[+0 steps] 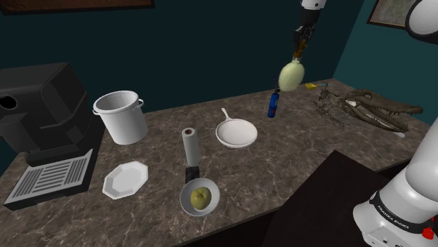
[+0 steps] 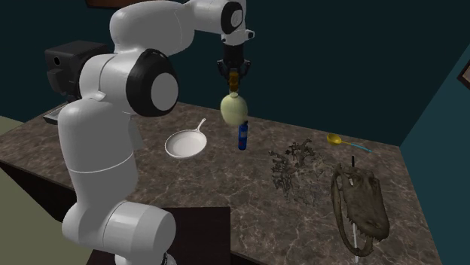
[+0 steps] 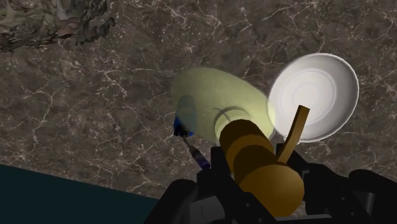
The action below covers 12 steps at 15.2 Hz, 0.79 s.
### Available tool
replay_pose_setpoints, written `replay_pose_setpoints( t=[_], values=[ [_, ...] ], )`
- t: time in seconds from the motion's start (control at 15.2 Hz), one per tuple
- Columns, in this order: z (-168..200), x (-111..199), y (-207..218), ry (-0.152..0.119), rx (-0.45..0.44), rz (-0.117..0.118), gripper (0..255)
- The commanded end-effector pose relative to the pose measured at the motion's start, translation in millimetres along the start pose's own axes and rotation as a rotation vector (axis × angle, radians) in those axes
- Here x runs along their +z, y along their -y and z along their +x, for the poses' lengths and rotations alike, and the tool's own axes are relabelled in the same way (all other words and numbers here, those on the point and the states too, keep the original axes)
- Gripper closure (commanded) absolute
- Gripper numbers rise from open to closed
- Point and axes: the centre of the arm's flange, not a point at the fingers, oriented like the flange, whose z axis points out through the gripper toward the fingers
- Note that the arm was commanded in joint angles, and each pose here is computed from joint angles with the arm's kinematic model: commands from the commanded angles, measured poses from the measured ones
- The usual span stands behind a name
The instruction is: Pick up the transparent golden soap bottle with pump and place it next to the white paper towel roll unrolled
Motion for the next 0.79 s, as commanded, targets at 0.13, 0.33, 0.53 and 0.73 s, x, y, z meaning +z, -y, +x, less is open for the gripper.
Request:
replay_pose_setpoints(
  t=[0.13, 0.33, 0.53, 0.73],
  values=[
    [0.8, -21.7, -0.5, 0.000, 0.000, 0.000, 255],
    [1.9, -37.5, -0.6, 0.000, 0.000, 0.000, 255],
    [2.9, -53.3, -0.7, 0.000, 0.000, 0.000, 255],
    [4.0, -69.1, -0.7, 0.000, 0.000, 0.000, 255]
  ],
)
